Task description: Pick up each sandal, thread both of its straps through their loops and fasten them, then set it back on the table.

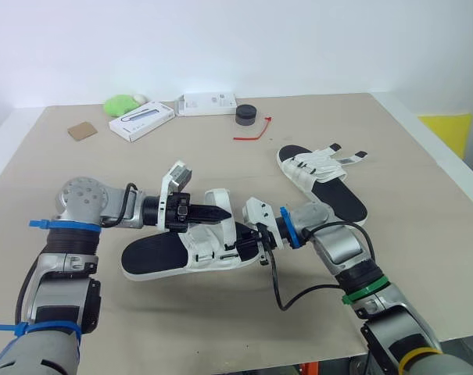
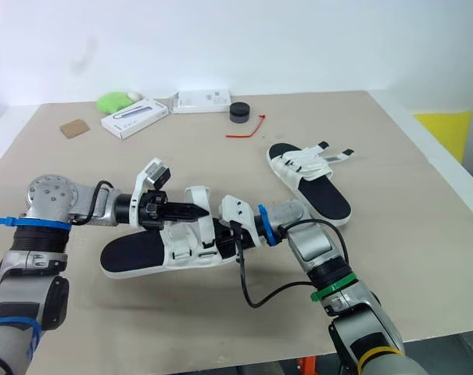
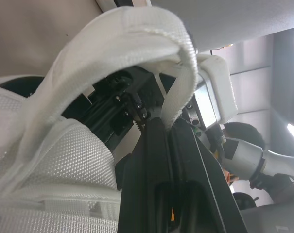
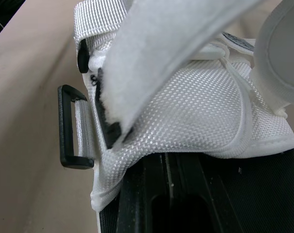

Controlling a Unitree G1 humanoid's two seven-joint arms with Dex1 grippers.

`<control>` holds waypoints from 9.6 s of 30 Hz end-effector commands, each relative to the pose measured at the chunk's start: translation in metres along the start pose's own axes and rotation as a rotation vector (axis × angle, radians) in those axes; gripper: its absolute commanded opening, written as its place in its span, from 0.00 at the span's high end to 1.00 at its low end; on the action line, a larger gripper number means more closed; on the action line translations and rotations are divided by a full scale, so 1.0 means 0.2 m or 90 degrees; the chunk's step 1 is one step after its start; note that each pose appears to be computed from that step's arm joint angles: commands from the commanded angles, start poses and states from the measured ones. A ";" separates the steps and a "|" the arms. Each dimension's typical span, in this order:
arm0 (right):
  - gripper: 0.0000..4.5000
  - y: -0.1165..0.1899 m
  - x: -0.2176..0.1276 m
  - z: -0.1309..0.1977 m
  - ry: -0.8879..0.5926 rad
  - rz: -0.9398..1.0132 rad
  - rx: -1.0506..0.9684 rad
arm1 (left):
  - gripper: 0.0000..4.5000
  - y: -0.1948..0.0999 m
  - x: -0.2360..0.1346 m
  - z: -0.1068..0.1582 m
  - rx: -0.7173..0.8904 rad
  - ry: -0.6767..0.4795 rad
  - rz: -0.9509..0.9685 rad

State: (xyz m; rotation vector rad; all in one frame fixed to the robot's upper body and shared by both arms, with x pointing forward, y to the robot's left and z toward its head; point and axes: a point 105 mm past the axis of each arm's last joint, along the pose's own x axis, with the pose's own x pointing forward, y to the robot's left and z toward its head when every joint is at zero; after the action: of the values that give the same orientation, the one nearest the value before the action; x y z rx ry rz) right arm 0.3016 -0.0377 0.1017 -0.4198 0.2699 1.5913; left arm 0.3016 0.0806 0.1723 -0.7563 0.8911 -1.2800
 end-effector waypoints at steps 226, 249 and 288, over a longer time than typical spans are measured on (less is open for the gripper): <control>1.00 0.09 0.09 -0.16 0.036 0.028 0.092 | 0.99 0.15 -0.12 -0.07 0.248 -0.005 0.130; 1.00 0.09 0.10 -0.17 0.039 0.021 0.096 | 0.28 -0.02 -0.03 -0.12 0.166 0.011 0.014; 1.00 0.10 0.11 -0.17 0.033 0.019 0.103 | 0.99 0.03 0.06 -0.18 0.208 0.021 0.050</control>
State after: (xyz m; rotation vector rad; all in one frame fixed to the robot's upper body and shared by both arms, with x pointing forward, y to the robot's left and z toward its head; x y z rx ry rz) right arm 0.3004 -0.0346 0.0992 -0.3577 0.2687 1.5468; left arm 0.2783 0.0717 0.1443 -0.4076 0.6794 -1.2970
